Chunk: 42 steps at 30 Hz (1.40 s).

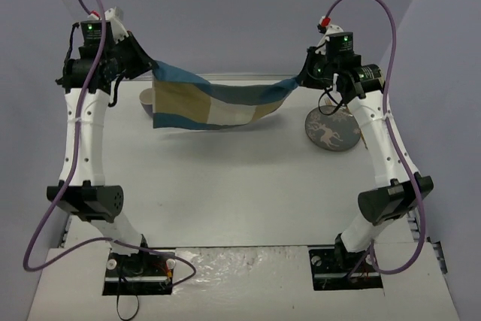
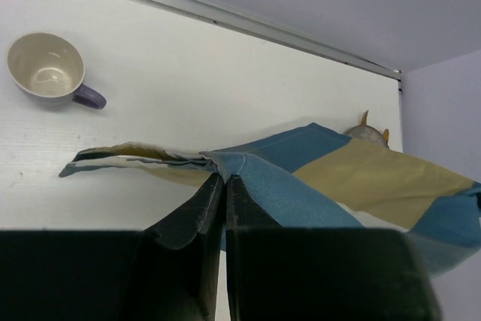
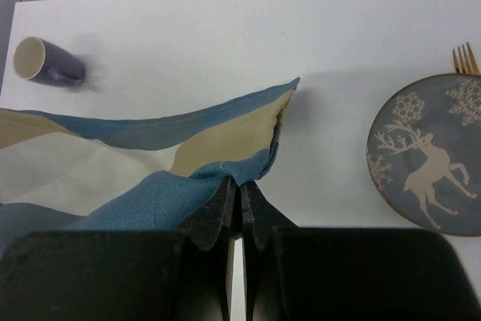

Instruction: Set the dinner table for one person

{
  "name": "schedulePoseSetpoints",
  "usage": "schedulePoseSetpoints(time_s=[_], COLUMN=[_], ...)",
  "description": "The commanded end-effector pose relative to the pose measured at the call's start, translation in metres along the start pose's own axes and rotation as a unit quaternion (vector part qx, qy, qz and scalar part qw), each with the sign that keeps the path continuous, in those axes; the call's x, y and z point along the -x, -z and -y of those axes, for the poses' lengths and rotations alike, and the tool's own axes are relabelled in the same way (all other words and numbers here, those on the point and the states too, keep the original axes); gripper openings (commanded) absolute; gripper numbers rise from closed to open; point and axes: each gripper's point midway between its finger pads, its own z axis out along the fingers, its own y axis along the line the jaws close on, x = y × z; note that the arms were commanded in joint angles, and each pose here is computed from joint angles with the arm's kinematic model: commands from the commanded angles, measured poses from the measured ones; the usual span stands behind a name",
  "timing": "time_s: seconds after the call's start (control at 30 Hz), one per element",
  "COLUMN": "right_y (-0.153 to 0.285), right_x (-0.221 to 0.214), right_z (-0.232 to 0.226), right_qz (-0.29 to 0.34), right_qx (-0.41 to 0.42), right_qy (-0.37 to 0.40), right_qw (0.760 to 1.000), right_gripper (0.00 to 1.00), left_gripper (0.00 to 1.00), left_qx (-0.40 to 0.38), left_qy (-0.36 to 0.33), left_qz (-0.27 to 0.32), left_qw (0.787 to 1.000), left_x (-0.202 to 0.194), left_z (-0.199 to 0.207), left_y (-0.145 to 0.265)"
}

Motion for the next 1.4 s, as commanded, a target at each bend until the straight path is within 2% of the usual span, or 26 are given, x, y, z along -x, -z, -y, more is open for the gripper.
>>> schedulePoseSetpoints(time_s=[0.0, 0.13, 0.3, 0.37, 0.4, 0.47, 0.6, 0.63, 0.7, 0.77, 0.87, 0.93, 1.03, 1.1, 1.17, 1.2, 1.27, 1.3, 1.33, 1.37], right_y=[0.016, 0.023, 0.025, 0.014, 0.007, -0.009, -0.018, -0.018, -0.023, -0.023, -0.023, -0.023, -0.024, -0.024, -0.024, -0.023, -0.022, -0.021, -0.020, -0.021], right_x=[0.062, 0.065, 0.032, 0.002, -0.025, -0.072, -0.146, -0.150, -0.207, -0.225, -0.256, -0.269, -0.282, -0.286, -0.281, -0.272, -0.252, -0.232, -0.218, -0.209], right_z=[-0.003, -0.001, 0.014, 0.025, 0.034, 0.050, 0.071, 0.072, 0.089, 0.095, 0.108, 0.112, 0.116, 0.120, 0.118, 0.115, 0.109, 0.097, 0.088, 0.081], right_qz=[0.102, 0.123, 0.116, 0.096, 0.073, 0.030, -0.022, -0.020, -0.066, -0.073, -0.099, -0.111, -0.127, -0.133, -0.132, -0.126, -0.103, -0.082, -0.068, -0.061], right_qx=[-0.008, -0.010, -0.026, -0.031, -0.038, -0.054, -0.072, -0.071, -0.089, -0.097, -0.116, -0.123, -0.131, -0.142, -0.141, -0.137, -0.135, -0.121, -0.110, -0.102], right_qy=[0.016, 0.021, 0.016, 0.008, 0.004, -0.009, -0.037, -0.045, -0.060, -0.070, -0.076, -0.083, -0.089, -0.090, -0.085, -0.080, -0.060, -0.045, -0.031, -0.022], right_qw=[0.995, 0.992, 0.993, 0.995, 0.997, 0.998, 0.996, 0.996, 0.992, 0.990, 0.985, 0.983, 0.979, 0.977, 0.977, 0.979, 0.984, 0.988, 0.991, 0.993], right_gripper=[0.00, 0.00, 0.00, 0.00, 0.00, 0.00, 0.00, 0.00, 0.00, 0.00, 0.00, 0.03, 0.35, 0.51, 0.63, 0.68, 0.74, 0.75, 0.76, 0.77], left_gripper=[0.00, 0.00, 0.00, 0.00, 0.00, 0.00, 0.00, 0.00, 0.00, 0.00, 0.00, 0.00, 0.01, 0.11, 0.30, 0.36, 0.58, 0.76, 0.87, 0.91], left_qx=[-0.045, -0.061, -0.065, -0.047, -0.026, -0.021, 0.002, 0.005, 0.044, 0.086, 0.129, 0.153, 0.170, 0.171, 0.171, 0.172, 0.173, 0.172, 0.172, 0.169], left_qy=[-0.026, -0.045, -0.061, -0.049, -0.037, -0.028, 0.024, 0.029, 0.048, 0.061, 0.066, 0.067, 0.084, 0.094, 0.095, 0.089, 0.074, 0.061, 0.049, 0.042], left_qz=[0.045, 0.061, 0.091, 0.067, 0.041, 0.032, -0.064, -0.072, -0.120, -0.148, -0.178, -0.192, -0.212, -0.219, -0.223, -0.222, -0.211, -0.192, -0.176, -0.163], left_qw=[0.998, 0.995, 0.992, 0.995, 0.998, 0.999, 0.998, 0.997, 0.991, 0.983, 0.973, 0.967, 0.959, 0.956, 0.955, 0.956, 0.959, 0.964, 0.968, 0.971], left_x=[0.036, 0.042, 0.026, -0.008, -0.036, -0.061, -0.161, -0.168, -0.215, -0.245, -0.264, -0.273, -0.288, -0.293, -0.294, -0.292, -0.278, -0.260, -0.247, -0.237], left_z=[0.021, 0.027, 0.018, -0.005, -0.026, -0.040, -0.088, -0.091, -0.121, -0.145, -0.161, -0.170, -0.176, -0.176, -0.175, -0.174, -0.169, -0.162, -0.157, -0.152], left_y=[-0.005, -0.003, 0.007, -0.005, -0.017, -0.017, -0.039, -0.040, -0.045, -0.044, -0.042, -0.040, -0.040, -0.040, -0.036, -0.032, -0.026, -0.020, -0.016, -0.014])
